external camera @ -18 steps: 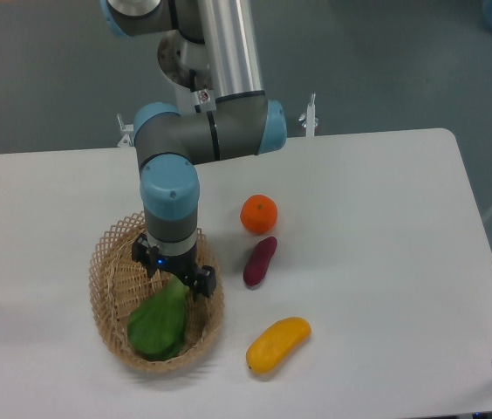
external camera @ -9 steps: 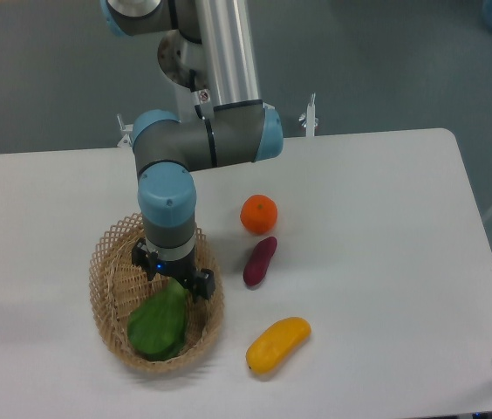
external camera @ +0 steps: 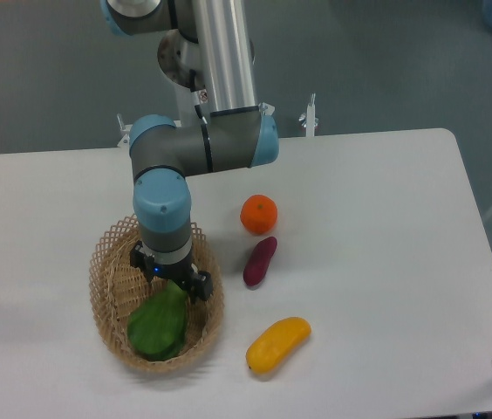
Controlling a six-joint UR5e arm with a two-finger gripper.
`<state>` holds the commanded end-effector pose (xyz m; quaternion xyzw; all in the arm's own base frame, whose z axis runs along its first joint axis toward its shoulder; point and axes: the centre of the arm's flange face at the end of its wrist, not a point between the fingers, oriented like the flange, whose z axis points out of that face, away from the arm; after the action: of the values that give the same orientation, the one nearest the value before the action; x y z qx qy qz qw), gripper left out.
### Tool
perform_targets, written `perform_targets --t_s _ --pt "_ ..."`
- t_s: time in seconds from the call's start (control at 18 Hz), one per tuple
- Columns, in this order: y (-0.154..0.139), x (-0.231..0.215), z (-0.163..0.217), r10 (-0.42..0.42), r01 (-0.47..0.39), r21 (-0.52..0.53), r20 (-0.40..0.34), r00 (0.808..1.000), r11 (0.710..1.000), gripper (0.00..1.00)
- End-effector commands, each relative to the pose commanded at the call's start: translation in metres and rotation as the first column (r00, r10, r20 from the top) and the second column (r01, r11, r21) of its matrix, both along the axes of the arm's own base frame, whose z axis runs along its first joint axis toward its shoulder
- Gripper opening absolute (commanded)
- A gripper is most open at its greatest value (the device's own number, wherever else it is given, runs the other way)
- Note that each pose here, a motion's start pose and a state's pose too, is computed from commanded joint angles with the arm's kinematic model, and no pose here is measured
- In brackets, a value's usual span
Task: Pick up the green vegetable from the basket
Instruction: 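Lower the gripper onto the bok choy stem and close it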
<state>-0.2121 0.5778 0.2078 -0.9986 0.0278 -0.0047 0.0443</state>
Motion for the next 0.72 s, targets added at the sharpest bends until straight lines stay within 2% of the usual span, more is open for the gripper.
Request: perform_targets --t_s 0.06,0.11,0.17,0.44,0.72 --pt "0.000 0.000 0.000 -0.001 0.001 -0.004 -0.009 1.000 1.000 0.96" --pt "-0.001 0.000 0.001 0.001 -0.001 -0.008 -0.015 1.000 1.000 0.77" --pt "0.000 0.001 0.003 0.000 0.000 -0.004 -0.019 1.000 1.000 0.65" --pt "0.001 0.002 0.008 0.000 0.000 0.004 -0.024 1.000 1.000 0.44" --pt "0.002 0.001 0.010 -0.001 0.002 0.009 -0.028 1.000 1.000 0.37"
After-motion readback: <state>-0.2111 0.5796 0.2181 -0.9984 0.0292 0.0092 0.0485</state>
